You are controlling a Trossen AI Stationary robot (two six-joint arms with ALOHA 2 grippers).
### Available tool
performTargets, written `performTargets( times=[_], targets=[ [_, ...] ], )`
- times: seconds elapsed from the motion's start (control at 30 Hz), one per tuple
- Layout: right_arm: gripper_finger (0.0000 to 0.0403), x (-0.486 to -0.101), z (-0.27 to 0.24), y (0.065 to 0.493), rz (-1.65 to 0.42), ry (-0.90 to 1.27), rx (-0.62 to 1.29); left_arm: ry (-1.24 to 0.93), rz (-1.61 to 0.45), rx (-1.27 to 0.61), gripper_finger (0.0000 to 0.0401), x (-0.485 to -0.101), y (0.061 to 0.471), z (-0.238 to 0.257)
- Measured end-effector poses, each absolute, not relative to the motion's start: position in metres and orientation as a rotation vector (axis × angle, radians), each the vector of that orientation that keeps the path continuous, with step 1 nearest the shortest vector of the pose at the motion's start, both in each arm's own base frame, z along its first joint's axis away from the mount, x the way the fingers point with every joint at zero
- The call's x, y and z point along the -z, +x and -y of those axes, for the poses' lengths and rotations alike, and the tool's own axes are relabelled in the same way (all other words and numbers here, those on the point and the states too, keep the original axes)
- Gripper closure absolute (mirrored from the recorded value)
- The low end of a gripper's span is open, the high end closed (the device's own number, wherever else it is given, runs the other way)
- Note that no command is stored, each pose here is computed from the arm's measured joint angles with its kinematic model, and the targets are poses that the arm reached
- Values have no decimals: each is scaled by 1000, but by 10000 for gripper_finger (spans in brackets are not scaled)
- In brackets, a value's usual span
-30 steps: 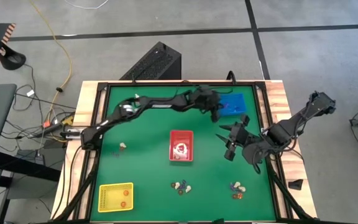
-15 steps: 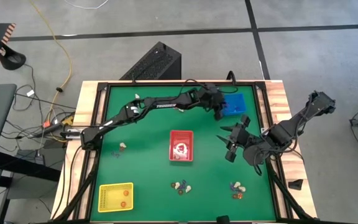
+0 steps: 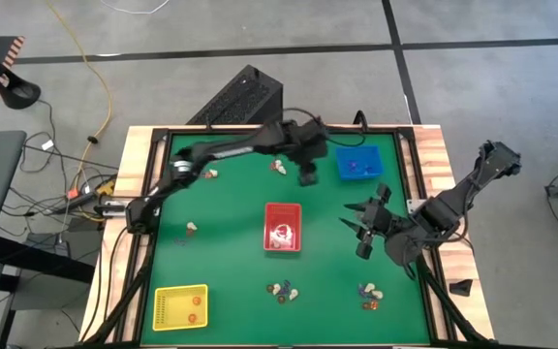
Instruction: Sort Halloween decoration
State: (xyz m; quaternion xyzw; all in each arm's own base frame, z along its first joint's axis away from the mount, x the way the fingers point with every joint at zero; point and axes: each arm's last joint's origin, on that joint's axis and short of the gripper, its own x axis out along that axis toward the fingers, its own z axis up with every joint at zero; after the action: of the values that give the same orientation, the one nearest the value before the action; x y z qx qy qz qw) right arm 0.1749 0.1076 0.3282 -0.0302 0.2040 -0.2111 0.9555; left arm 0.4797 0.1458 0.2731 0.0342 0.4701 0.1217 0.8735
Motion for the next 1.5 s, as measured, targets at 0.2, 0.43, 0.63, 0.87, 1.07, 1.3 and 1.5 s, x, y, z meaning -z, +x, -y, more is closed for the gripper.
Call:
performTargets(
  times=[0.2, 0.43, 0.63, 0.87, 1.07, 1.3, 1.5],
  targets=[
    [207, -328, -111, 173, -404, -9, 412, 8, -1304, -237, 258, -316, 421, -100],
    [207, -319, -120, 179, -485, 67, 328, 67, -1297, -101, 266, -349, 382, 3],
    [207, -312, -126, 185, -526, 53, 307, 219, -1114, 215, 266, -323, 356, 111],
    [207, -314, -126, 186, -507, 72, 305, 365, -853, 459, 266, -258, 349, 189],
    [207, -318, -126, 189, -472, 46, 290, 359, -798, 414, 266, -223, 353, 183],
    [207, -321, -119, 197, -458, -18, 301, 313, -930, 426, 266, -190, 361, 171],
    [207, -321, -113, 199, -465, -20, 329, 316, -990, 422, 266, -160, 370, 172]
  ],
)
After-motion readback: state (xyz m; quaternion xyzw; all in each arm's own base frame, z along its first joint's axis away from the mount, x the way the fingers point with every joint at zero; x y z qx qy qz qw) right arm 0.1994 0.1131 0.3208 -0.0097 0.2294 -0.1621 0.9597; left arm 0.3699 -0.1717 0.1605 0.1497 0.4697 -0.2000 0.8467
